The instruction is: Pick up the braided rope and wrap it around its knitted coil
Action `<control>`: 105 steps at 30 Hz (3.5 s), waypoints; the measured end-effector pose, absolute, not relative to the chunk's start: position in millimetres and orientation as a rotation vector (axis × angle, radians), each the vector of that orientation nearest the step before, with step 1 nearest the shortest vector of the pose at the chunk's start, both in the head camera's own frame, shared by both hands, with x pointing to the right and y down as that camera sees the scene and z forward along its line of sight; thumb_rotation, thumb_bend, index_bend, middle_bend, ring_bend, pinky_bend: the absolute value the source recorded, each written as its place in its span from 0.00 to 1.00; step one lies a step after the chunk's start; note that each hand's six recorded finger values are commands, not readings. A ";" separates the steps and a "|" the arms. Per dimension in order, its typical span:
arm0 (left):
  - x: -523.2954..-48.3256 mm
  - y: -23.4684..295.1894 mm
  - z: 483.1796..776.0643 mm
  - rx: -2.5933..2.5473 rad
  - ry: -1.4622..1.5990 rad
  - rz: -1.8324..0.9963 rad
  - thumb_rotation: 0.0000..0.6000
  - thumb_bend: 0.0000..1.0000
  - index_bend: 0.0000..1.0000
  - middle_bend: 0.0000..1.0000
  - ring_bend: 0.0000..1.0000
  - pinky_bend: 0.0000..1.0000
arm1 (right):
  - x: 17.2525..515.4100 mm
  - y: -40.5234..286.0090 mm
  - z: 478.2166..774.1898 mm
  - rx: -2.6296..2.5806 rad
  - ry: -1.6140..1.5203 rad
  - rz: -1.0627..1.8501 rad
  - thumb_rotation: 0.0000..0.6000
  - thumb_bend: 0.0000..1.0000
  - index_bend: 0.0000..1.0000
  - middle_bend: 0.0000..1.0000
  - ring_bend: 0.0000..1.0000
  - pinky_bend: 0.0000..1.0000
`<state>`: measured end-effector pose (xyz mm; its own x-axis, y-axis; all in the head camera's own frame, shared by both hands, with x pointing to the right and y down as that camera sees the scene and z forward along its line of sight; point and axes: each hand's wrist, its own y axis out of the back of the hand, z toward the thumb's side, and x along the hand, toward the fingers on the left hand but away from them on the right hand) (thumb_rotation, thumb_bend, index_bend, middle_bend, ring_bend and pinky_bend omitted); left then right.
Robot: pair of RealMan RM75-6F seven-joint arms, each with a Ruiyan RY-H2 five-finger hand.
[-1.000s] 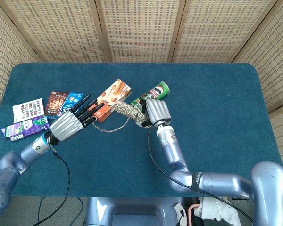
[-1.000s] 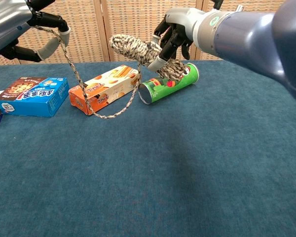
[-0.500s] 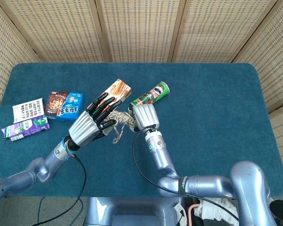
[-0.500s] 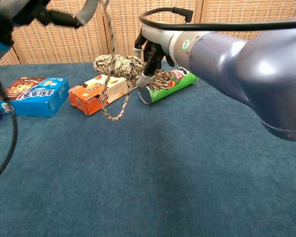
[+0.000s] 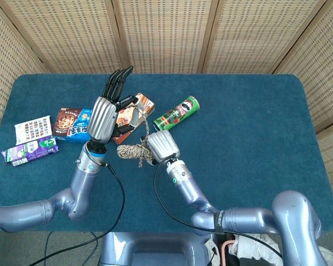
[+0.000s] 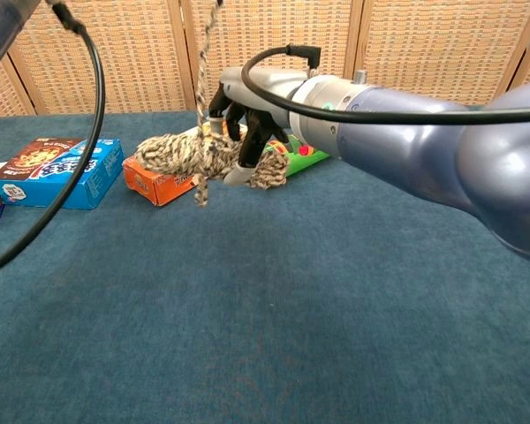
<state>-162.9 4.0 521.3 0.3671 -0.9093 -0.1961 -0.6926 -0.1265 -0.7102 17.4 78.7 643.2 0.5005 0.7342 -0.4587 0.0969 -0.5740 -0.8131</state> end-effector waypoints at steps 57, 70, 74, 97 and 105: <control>-288.4 19.2 674.4 -1.664 0.968 -0.787 1.00 0.58 0.85 0.00 0.00 0.00 | 41.0 45.9 598.4 -2.868 -1.435 0.768 1.00 0.57 0.70 0.76 0.60 0.72; -286.0 46.6 671.5 -1.587 0.718 -0.705 1.00 0.58 0.85 0.00 0.00 0.00 | 53.7 31.0 604.8 -2.707 -1.596 0.837 1.00 0.59 0.70 0.76 0.60 0.72; -287.4 57.2 672.0 -1.575 0.653 -0.684 1.00 0.58 0.85 0.00 0.00 0.00 | 57.9 27.5 609.0 -2.656 -1.669 0.896 1.00 0.59 0.70 0.76 0.60 0.72; -271.2 103.9 653.1 -1.582 0.493 -0.447 1.00 0.58 0.85 0.00 0.00 0.00 | 74.6 25.8 638.8 -2.279 -1.696 1.246 1.00 0.61 0.70 0.77 0.60 0.72; -259.2 105.0 640.3 -1.611 0.534 -0.370 1.00 0.58 0.85 0.00 0.00 0.00 | 76.8 28.2 645.6 -2.130 -1.538 1.308 1.00 0.61 0.70 0.77 0.60 0.72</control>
